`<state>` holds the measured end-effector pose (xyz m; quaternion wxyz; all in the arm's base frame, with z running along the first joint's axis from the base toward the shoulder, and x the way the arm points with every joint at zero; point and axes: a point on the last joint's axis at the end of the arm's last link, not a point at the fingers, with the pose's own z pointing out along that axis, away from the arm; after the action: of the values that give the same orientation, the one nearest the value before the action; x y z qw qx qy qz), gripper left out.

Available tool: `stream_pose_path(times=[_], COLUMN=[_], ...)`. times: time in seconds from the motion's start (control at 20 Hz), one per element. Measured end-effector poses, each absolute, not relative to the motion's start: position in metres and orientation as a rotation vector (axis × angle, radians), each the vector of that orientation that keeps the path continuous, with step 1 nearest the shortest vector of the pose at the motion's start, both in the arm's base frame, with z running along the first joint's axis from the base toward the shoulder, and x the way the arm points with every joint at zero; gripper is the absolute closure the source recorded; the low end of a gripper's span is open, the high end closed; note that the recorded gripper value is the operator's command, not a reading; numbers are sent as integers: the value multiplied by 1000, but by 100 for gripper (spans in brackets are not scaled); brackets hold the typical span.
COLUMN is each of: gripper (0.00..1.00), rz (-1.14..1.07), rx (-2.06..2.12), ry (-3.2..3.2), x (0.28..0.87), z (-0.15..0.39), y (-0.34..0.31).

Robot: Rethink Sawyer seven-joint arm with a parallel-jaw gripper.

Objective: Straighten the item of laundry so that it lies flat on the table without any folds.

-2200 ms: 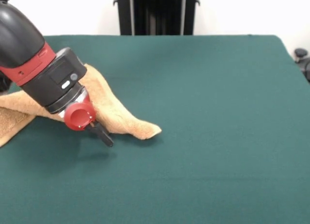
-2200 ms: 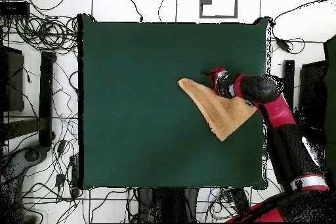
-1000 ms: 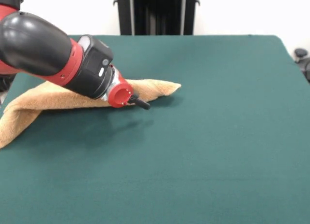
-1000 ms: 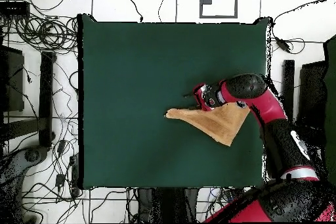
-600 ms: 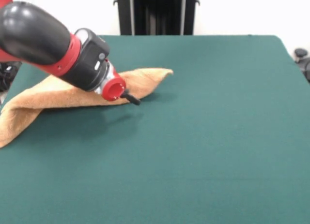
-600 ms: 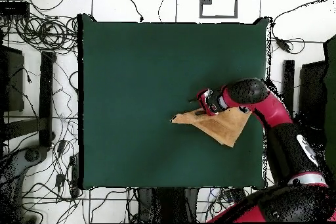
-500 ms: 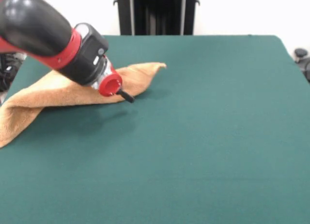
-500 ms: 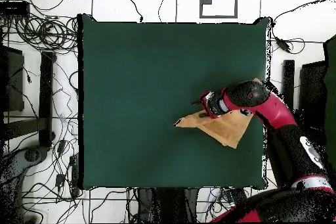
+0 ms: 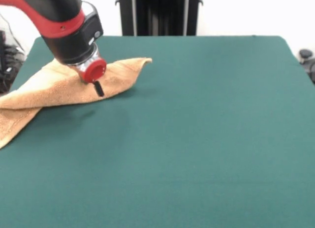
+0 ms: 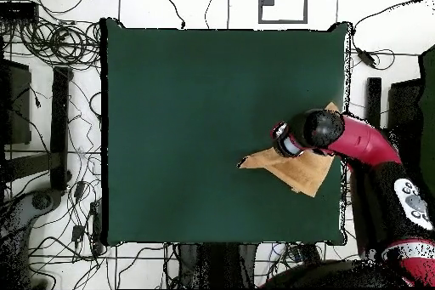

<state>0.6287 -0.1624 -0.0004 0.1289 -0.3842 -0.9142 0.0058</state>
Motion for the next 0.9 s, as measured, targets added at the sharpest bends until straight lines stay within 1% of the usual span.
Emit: stream_pose_path(times=[0.4, 0.9], gripper=[0, 0], rz=[147, 176], rx=[-1092, -1152], ry=[-2734, -2765], x=[639, 667], z=[15, 2], y=[-159, -186])
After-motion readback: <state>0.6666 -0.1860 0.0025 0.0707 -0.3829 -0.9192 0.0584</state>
